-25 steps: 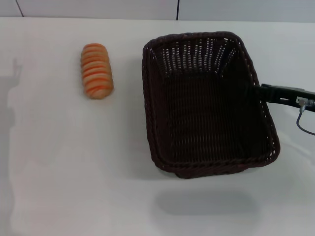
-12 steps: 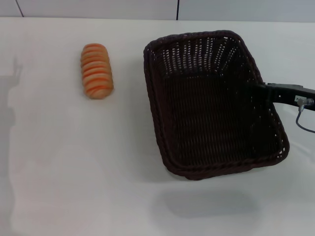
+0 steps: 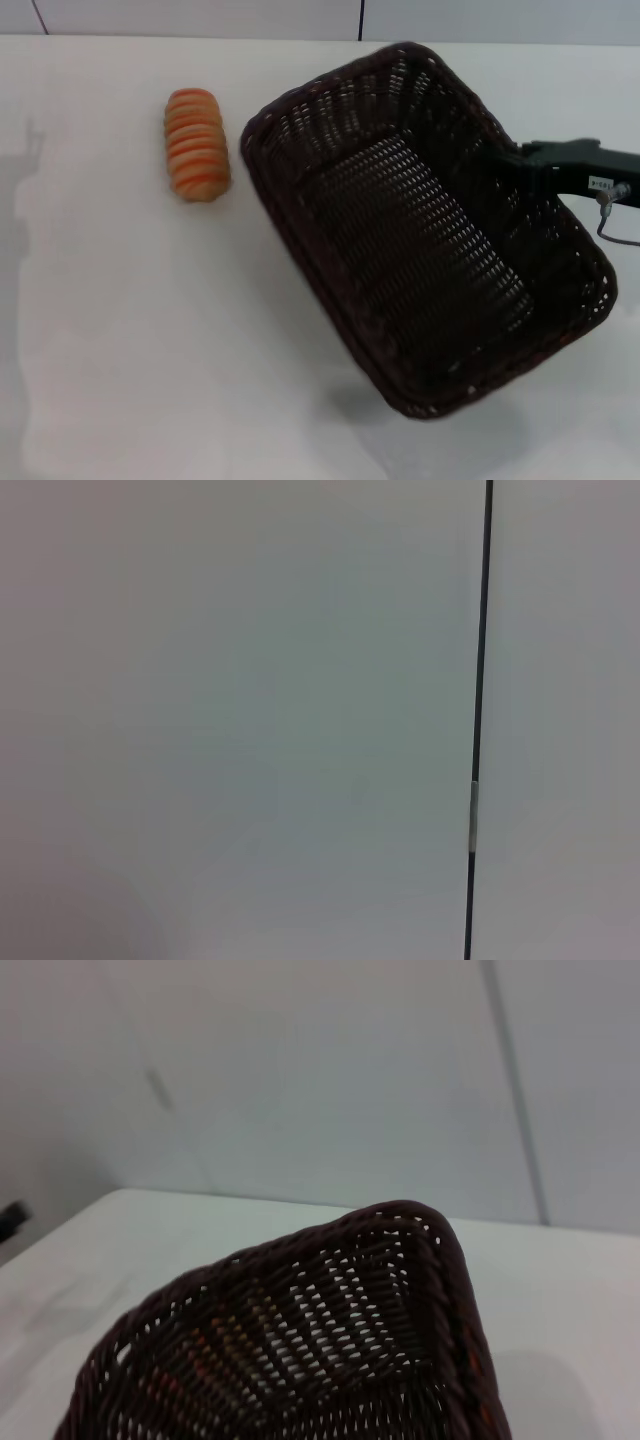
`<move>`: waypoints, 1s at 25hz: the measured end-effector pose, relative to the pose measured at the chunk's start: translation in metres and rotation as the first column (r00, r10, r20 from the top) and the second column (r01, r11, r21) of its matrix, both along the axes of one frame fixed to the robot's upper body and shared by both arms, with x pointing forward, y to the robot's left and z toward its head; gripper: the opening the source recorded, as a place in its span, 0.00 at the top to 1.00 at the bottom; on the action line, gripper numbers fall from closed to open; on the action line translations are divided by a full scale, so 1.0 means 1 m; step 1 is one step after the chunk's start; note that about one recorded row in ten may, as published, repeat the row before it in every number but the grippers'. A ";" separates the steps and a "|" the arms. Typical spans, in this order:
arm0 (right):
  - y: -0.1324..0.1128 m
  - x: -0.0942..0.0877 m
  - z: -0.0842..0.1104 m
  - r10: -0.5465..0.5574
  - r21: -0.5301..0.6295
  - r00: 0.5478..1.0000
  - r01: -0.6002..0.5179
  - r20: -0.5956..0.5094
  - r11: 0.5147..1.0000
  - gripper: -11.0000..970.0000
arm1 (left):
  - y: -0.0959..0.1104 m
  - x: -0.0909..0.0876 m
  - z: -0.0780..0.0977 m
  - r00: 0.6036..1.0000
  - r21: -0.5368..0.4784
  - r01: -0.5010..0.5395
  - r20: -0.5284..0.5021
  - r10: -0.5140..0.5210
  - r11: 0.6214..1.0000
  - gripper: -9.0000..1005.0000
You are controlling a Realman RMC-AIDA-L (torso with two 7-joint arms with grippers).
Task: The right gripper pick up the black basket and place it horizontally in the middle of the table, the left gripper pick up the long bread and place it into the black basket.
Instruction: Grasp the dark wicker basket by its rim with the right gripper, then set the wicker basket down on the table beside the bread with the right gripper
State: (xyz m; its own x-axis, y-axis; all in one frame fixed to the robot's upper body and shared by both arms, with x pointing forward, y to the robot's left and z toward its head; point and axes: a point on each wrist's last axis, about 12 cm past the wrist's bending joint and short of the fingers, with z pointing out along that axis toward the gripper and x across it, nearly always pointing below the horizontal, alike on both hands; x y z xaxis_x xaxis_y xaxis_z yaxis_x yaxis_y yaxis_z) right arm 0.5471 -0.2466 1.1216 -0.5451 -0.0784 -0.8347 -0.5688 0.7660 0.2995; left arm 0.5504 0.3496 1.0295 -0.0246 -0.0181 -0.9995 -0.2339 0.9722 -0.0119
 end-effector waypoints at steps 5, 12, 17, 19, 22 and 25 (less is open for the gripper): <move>0.001 0.004 0.030 0.123 -0.024 0.991 -0.121 0.055 0.992 0.78 | -0.001 0.000 0.000 1.000 -0.003 0.001 0.002 -0.001 1.000 0.14; 0.015 0.020 0.061 0.306 -0.047 0.949 -0.303 0.078 0.952 0.78 | -0.002 0.002 0.000 1.000 -0.005 0.002 -0.001 -0.002 1.000 0.15; 0.035 0.033 0.069 0.411 -0.085 0.910 -0.406 0.057 0.910 0.78 | -0.001 0.002 0.000 1.000 -0.011 -0.003 -0.008 0.003 1.000 0.15; 0.045 0.036 0.070 0.458 -0.092 0.887 -0.452 0.055 0.887 0.78 | -0.001 0.002 0.000 1.000 -0.014 -0.005 -0.010 0.005 1.000 0.15; 0.058 0.040 0.071 0.519 -0.098 0.854 -0.513 0.048 0.853 0.78 | -0.002 0.004 0.000 1.000 -0.017 -0.004 -0.013 0.003 1.000 0.15; 0.070 0.043 0.072 0.577 -0.098 0.816 -0.572 0.032 0.814 0.78 | -0.003 0.006 0.001 1.000 -0.018 0.000 -0.010 0.000 1.000 0.15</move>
